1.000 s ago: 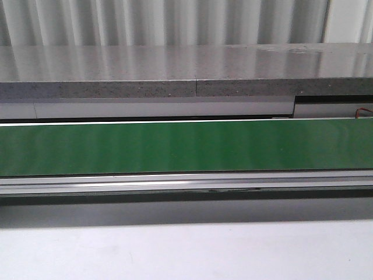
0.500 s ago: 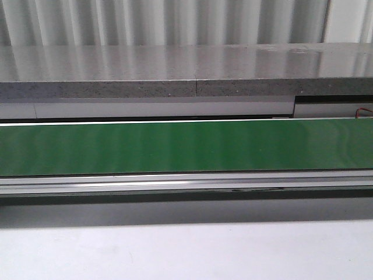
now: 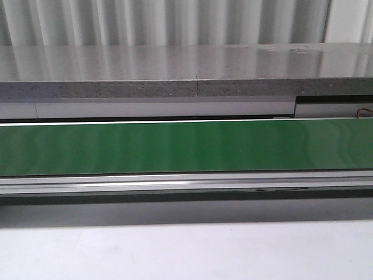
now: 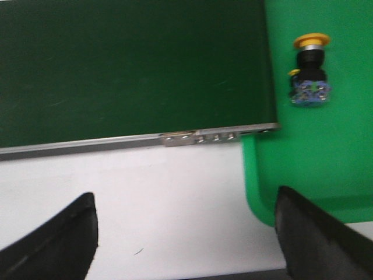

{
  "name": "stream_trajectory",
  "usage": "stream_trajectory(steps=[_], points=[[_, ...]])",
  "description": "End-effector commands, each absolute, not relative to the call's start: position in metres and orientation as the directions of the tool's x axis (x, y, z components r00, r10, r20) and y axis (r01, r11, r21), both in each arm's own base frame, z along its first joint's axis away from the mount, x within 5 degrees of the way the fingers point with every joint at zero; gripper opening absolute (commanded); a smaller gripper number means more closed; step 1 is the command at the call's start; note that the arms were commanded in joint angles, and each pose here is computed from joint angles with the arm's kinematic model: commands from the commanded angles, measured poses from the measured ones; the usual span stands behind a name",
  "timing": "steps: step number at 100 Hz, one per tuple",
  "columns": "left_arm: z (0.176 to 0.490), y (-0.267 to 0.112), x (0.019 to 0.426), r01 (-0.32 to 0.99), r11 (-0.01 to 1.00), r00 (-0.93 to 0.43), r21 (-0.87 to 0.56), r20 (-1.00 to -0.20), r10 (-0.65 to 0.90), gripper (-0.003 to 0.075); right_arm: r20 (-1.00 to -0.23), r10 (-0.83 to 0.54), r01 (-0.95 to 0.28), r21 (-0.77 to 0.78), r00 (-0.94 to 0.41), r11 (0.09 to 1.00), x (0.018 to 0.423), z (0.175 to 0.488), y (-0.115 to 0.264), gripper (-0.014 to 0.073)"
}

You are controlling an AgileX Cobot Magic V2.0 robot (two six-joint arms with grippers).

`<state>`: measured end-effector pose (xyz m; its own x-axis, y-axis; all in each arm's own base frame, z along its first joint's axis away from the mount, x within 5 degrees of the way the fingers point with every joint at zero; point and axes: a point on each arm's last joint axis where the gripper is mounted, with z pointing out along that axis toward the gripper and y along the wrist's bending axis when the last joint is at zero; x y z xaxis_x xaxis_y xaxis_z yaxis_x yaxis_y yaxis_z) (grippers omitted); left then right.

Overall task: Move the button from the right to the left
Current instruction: 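Lower the open right gripper around the yellow push button and close, then lift the button with the right gripper and carry it over the belt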

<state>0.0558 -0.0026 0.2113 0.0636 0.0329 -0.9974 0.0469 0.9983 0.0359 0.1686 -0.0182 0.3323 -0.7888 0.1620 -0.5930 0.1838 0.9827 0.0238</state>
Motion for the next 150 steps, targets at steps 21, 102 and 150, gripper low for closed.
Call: stream_trajectory(steps=[21, 102, 150], points=[[0.213, -0.004, 0.053, 0.060, 0.998, 0.158, 0.025, -0.987, 0.015, -0.0020, -0.639, 0.201, 0.301, -0.050, -0.742, 0.952, 0.220, 0.341, -0.082, 0.0613], [0.213, -0.004, 0.053, 0.060, 0.998, 0.158, 0.025, -0.987, 0.015, -0.0020, -0.447, 0.256, 0.306, -0.041, -0.857, 0.951, 0.306, 0.238, -0.175, 0.0613], [0.213, -0.004, 0.053, 0.060, 0.998, 0.158, 0.025, -0.987, 0.015, -0.0020, -0.410, 0.273, 0.301, -0.003, -0.870, 0.954, 0.322, 0.189, -0.189, 0.0613]])
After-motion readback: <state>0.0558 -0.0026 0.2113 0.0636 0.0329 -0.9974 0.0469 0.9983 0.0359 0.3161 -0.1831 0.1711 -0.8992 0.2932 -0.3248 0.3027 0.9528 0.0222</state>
